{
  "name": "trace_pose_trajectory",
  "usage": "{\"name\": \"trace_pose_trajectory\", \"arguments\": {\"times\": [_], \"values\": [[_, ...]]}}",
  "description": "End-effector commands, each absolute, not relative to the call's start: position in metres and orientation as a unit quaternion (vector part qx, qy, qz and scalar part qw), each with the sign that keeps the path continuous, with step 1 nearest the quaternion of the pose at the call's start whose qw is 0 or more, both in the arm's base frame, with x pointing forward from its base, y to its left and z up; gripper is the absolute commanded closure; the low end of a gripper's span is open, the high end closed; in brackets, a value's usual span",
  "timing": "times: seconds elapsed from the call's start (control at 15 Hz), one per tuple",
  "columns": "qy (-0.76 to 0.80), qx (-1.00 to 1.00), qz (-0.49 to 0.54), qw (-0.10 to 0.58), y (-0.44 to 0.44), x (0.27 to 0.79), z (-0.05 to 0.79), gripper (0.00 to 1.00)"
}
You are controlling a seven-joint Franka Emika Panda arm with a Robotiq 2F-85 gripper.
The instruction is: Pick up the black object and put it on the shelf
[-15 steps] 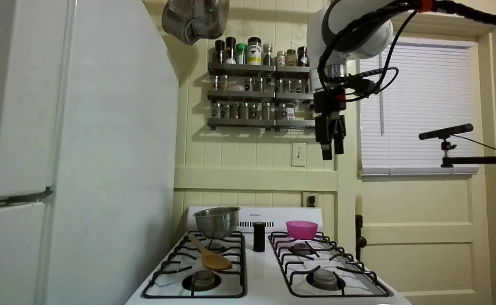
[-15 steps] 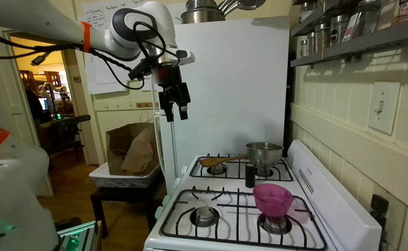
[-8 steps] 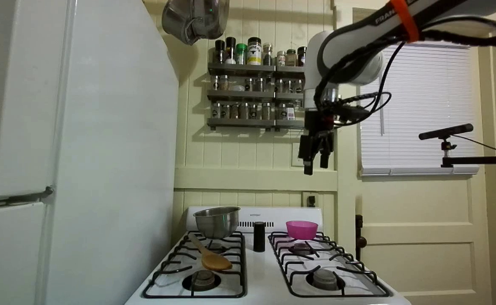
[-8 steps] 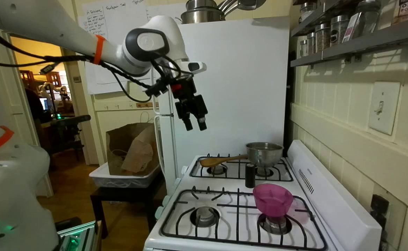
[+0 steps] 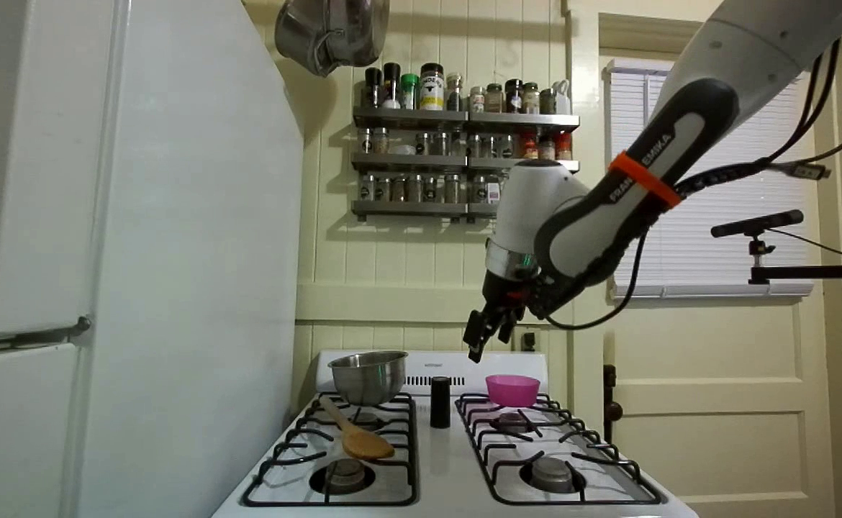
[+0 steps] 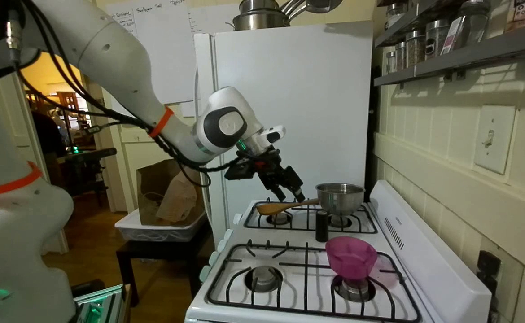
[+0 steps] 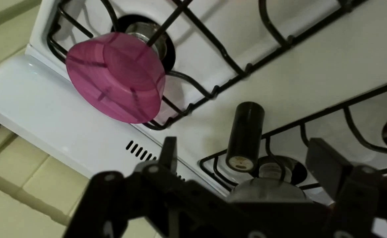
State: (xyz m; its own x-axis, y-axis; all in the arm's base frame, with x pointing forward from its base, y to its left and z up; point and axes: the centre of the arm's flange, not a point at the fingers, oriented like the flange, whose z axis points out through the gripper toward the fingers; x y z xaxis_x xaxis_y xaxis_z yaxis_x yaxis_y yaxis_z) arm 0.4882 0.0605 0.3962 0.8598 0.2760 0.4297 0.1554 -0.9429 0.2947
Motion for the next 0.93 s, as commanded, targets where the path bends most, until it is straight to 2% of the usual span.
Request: {"name": "trace_pose_trajectory", "arguments": {"times": [0.0, 0.4, 0.87], "values": [[0.110, 0.957, 0.238, 0.123, 0.058, 0.491, 0.386, 0.00], [0.112, 0.954, 0.247, 0.124, 0.059, 0.492, 0.396, 0.00], [0.121, 0.902, 0.414, 0.018, 0.073, 0.509, 0.350, 0.00]]}}
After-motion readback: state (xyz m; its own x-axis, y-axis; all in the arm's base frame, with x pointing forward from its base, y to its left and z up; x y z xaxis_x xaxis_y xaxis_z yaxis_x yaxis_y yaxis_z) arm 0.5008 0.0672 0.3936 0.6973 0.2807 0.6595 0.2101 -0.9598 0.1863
